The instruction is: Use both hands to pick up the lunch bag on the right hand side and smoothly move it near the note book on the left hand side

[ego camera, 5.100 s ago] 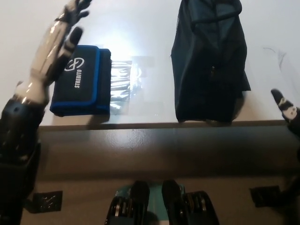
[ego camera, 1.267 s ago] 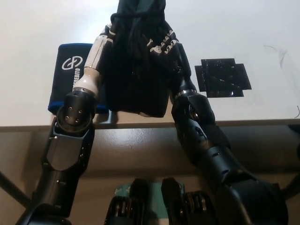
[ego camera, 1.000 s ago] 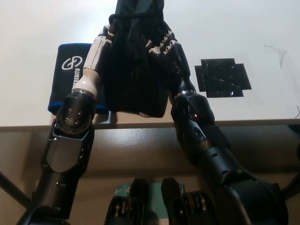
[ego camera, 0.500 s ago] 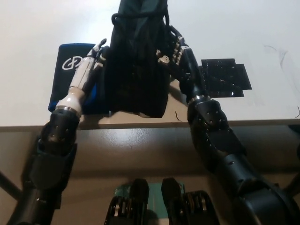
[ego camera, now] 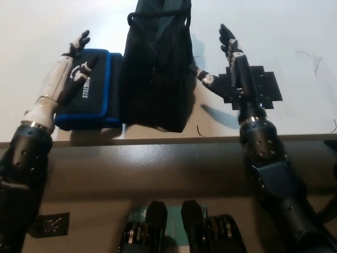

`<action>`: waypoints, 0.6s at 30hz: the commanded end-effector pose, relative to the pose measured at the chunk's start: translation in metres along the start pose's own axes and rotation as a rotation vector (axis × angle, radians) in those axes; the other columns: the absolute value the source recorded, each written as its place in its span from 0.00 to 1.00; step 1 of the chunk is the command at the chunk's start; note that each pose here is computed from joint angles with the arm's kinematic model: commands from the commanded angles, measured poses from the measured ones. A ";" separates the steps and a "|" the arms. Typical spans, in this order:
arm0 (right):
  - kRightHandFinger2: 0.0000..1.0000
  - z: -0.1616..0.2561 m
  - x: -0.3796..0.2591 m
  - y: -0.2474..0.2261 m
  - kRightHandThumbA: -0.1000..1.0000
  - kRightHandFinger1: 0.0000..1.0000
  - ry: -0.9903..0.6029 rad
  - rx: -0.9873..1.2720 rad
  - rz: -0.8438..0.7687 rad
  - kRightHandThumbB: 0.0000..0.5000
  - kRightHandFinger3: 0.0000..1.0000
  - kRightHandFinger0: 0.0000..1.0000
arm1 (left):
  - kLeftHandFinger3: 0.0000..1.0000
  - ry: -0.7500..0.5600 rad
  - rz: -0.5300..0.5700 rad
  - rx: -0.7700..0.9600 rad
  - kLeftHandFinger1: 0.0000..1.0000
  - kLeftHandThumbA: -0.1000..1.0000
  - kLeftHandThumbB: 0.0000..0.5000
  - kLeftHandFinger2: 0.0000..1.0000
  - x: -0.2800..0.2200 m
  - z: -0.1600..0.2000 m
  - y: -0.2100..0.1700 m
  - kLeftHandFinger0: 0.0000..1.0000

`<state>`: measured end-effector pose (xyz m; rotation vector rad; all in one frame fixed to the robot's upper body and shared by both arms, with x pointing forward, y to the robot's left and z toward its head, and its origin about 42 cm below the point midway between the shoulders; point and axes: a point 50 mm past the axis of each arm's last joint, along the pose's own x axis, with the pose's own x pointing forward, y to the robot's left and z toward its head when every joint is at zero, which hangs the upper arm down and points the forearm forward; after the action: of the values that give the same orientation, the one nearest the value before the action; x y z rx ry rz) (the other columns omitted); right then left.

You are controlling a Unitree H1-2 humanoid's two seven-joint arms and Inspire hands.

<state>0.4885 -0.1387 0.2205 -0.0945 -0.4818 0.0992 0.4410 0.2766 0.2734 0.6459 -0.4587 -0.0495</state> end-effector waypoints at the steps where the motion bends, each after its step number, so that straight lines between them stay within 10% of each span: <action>1: 1.00 0.042 -0.011 -0.034 1.00 1.00 -0.173 -0.129 -0.035 0.61 1.00 1.00 | 1.00 -0.115 0.045 0.126 1.00 1.00 0.85 1.00 -0.024 0.020 0.047 1.00; 12: 1.00 0.028 -0.084 -0.077 1.00 1.00 -0.139 -0.147 -0.112 0.64 1.00 1.00 | 1.00 -0.117 0.085 0.030 1.00 1.00 0.82 1.00 -0.102 0.003 0.049 1.00; 18: 1.00 0.007 -0.133 -0.101 1.00 1.00 -0.078 -0.178 -0.147 0.47 1.00 1.00 | 1.00 -0.034 0.126 -0.071 1.00 1.00 0.76 1.00 -0.165 -0.026 0.044 1.00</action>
<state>0.3882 -0.2373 0.1759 -0.2043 -0.5255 -0.0546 0.3228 0.3398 0.2108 0.6128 -0.4096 0.0206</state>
